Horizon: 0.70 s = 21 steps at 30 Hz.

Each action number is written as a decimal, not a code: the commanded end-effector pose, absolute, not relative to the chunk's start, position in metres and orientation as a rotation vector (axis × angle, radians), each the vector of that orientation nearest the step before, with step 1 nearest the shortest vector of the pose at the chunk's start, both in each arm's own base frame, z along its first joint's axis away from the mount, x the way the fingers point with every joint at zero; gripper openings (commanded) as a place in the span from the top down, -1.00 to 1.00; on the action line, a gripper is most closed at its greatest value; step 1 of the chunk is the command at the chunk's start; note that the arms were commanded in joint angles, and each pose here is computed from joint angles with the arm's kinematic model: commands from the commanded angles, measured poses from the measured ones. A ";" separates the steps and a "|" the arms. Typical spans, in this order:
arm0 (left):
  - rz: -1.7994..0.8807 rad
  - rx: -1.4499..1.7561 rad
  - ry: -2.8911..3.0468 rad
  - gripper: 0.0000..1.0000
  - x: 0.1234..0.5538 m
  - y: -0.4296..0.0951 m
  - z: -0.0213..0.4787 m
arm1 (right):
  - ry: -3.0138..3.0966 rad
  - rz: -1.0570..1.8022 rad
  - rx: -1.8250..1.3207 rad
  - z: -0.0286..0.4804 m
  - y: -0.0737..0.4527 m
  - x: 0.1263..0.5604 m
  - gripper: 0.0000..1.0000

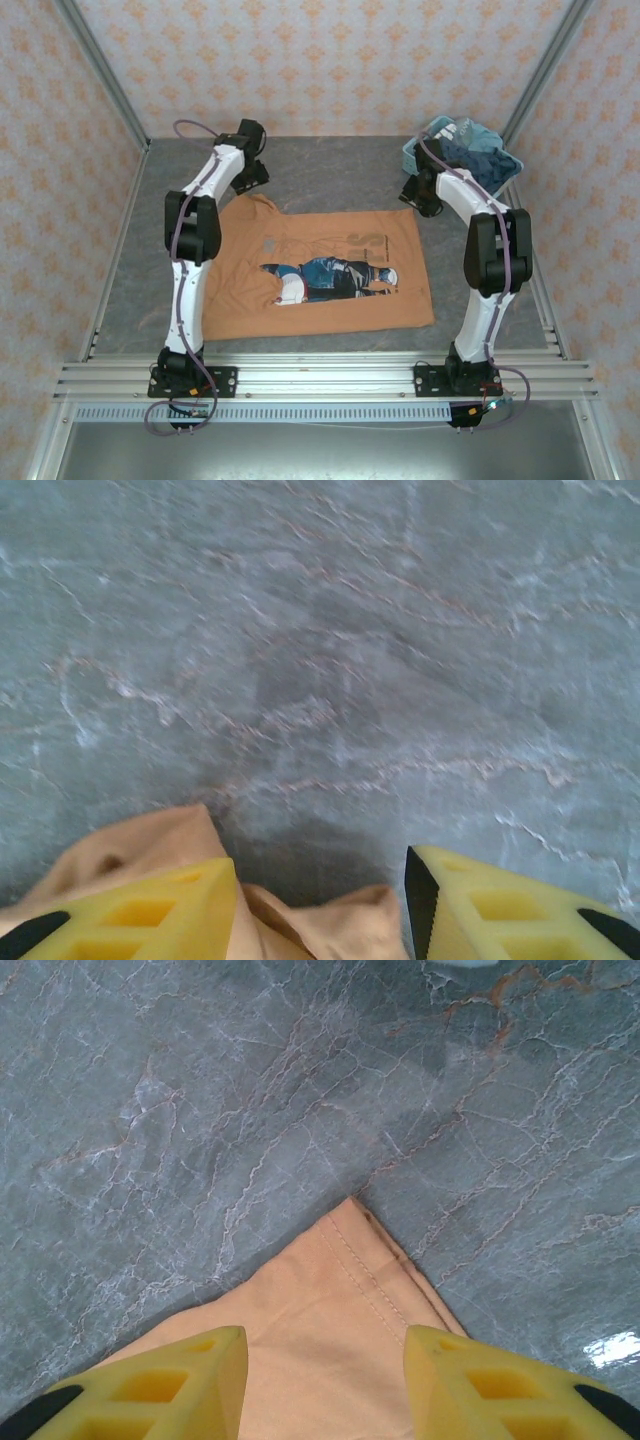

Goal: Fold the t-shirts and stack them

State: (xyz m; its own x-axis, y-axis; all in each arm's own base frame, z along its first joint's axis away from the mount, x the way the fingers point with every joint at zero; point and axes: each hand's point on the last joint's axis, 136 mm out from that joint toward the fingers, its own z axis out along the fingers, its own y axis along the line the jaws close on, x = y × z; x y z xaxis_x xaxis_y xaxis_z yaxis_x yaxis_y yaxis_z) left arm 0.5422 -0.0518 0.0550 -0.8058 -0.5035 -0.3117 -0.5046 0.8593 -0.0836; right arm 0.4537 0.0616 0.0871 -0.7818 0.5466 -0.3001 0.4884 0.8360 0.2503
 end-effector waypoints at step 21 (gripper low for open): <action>0.229 -0.604 2.824 0.43 0.516 -0.070 0.025 | 2.542 0.382 0.781 0.151 0.069 0.438 0.07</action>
State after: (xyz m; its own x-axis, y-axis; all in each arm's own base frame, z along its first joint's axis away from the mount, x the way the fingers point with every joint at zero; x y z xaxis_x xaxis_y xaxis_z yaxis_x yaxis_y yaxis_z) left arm 0.5238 -0.0747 0.0346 -0.8655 -0.4085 -0.2900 -0.4374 0.8984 0.0400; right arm 0.4405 0.0691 0.1372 -0.7532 0.5684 -0.3312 0.4554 0.8138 0.3609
